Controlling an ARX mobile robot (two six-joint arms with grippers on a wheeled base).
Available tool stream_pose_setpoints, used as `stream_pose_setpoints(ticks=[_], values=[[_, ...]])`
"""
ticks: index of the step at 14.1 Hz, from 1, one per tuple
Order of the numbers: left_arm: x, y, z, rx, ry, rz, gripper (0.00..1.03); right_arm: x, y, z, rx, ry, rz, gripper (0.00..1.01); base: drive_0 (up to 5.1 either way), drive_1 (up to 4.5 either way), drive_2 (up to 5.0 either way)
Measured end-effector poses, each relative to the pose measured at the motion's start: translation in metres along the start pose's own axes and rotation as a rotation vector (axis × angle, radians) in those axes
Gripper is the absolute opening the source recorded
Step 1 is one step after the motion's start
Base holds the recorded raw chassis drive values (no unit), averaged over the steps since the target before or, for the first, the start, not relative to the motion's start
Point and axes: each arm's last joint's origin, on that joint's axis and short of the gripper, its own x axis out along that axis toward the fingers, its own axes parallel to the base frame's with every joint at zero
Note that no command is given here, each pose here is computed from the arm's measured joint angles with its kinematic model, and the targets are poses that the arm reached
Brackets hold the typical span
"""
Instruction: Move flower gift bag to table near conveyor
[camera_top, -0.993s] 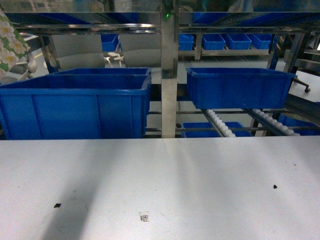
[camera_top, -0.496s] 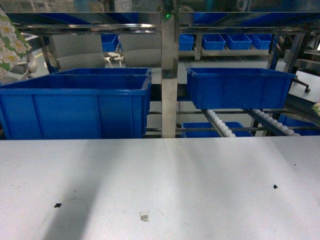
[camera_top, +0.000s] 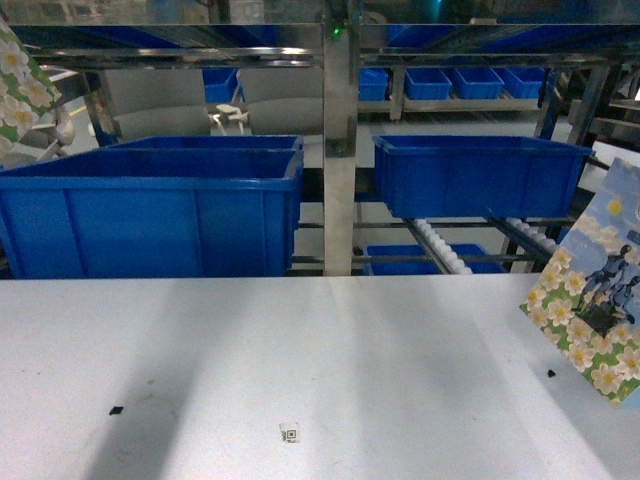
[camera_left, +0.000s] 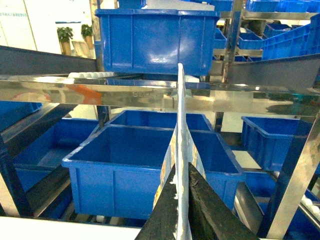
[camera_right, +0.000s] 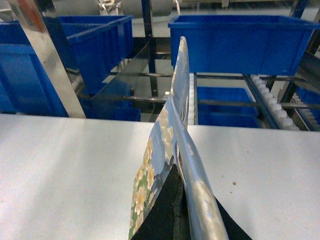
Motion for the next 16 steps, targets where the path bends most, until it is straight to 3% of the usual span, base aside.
stream_pose_setpoints(ticks=[5, 9, 11, 13, 16], values=[[0.0, 0.0, 0.0, 0.0, 0.0, 0.0, 0.03, 0.013, -0.006, -0.03, 0.021, 0.117, 0.0, 0.02, 0.0, 0.0, 0.0], [0.0, 0.0, 0.0, 0.0, -0.001, 0.0, 0.03, 0.013, -0.003, -0.04, 0.011, 0.148, 0.006, 0.02, 0.0, 0.0, 0.0], [0.0, 0.0, 0.0, 0.0, 0.0, 0.0, 0.03, 0.006, -0.001, -0.043, 0.006, 0.162, 0.021, 0.22, 0.0, 0.0, 0.0], [0.0, 0.0, 0.0, 0.0, 0.0, 0.0, 0.03, 0.0, -0.001, -0.034, -0.002, 0.129, 0.026, 0.46, 0.0, 0.0, 0.0], [0.0, 0.0, 0.0, 0.0, -0.001, 0.0, 0.03, -0.017, -0.003, -0.014, -0.028, 0.037, -0.029, 0.83, 0.0, 0.0, 0.0]])
